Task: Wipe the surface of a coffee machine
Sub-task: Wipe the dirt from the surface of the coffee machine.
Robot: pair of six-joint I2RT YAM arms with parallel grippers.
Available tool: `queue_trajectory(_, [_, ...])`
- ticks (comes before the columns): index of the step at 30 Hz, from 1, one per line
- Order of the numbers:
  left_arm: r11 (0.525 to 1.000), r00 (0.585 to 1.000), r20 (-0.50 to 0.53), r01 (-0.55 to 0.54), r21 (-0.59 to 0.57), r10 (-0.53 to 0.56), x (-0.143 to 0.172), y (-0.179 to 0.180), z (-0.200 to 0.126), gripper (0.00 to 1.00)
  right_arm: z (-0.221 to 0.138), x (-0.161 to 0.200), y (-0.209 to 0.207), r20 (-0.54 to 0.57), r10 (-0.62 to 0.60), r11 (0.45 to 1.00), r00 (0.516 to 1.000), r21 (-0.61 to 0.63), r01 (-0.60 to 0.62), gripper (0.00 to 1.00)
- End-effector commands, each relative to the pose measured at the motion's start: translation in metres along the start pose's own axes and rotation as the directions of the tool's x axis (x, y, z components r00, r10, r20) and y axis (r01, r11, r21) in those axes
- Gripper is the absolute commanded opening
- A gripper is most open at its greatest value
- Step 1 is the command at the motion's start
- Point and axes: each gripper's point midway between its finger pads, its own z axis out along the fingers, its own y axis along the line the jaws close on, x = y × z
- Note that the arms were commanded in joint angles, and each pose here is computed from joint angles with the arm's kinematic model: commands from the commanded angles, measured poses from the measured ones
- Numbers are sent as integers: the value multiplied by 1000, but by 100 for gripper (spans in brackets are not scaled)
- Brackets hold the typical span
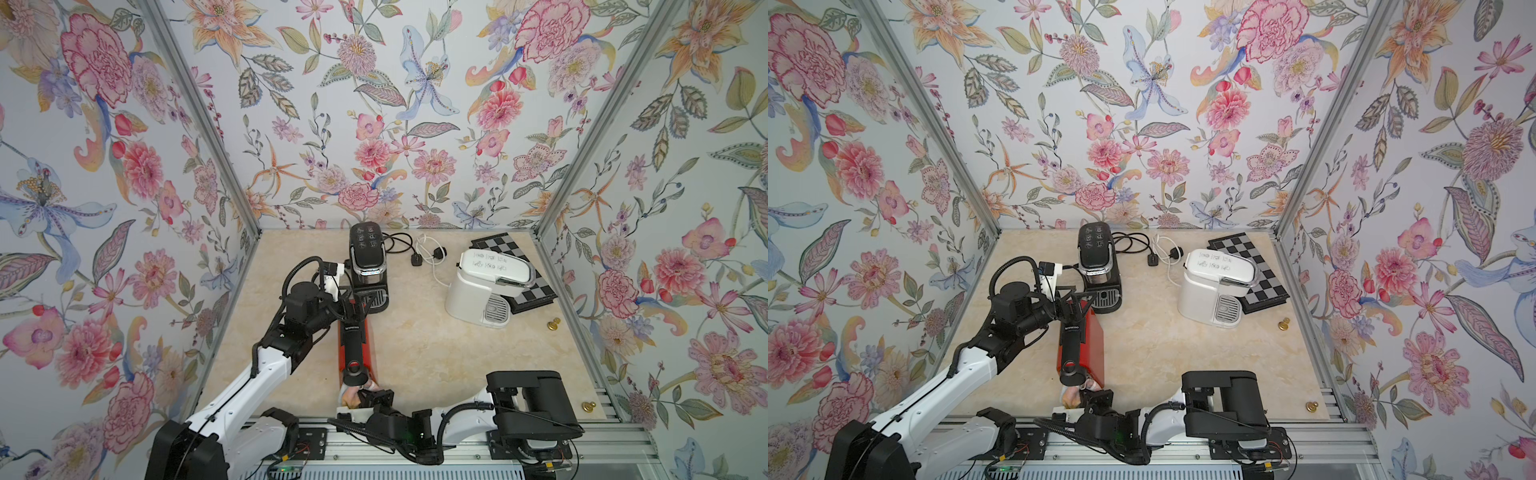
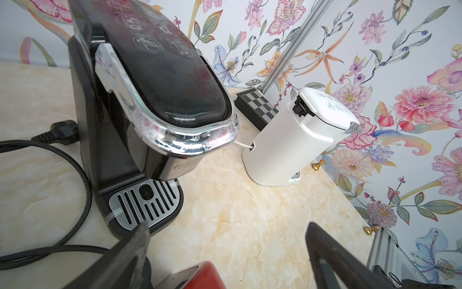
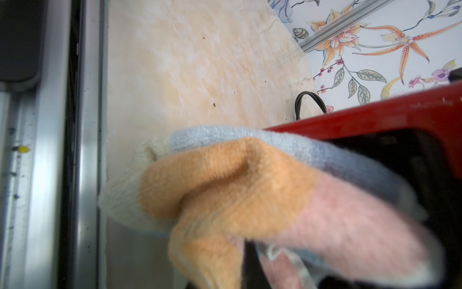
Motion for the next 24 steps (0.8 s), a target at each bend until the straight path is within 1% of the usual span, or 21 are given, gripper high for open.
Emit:
queue_trajectory(1, [997, 992, -119, 58, 56, -51, 33, -13, -1, 98, 15, -10, -10, 24, 21, 999, 999, 36, -21, 0])
queue_trajectory(5, [997, 992, -114, 55, 50, -49, 33, -13, -3, 98, 15, -18, -30, 45, 37, 993, 998, 109, -42, 0])
queue_trajectory(9, [997, 992, -115, 57, 51, -51, 34, -13, -3, 98, -4, -36, -56, 100, 41, 977, 994, 205, -61, 0])
queue_trajectory(12, [997, 993, -110, 56, 57, -49, 33, -14, -3, 98, -18, -46, -66, 124, 3, 962, 992, 271, -37, 0])
queue_trajectory(14, [997, 993, -109, 55, 58, -48, 32, -14, -2, 97, -23, -48, -66, 125, -16, 957, 992, 288, -21, 0])
queue_trajectory(19, [997, 993, -106, 55, 62, -48, 31, -16, -4, 98, -36, -49, -64, 122, -19, 954, 992, 298, -18, 0])
queue_trajectory(22, [997, 993, -103, 54, 56, -48, 30, -15, -6, 98, -43, -40, -57, 99, -11, 963, 995, 270, -16, 0])
queue_trajectory(24, [997, 994, -98, 51, 51, -45, 29, -15, -7, 98, -53, -36, -47, 100, -10, 978, 995, 207, -10, 0])
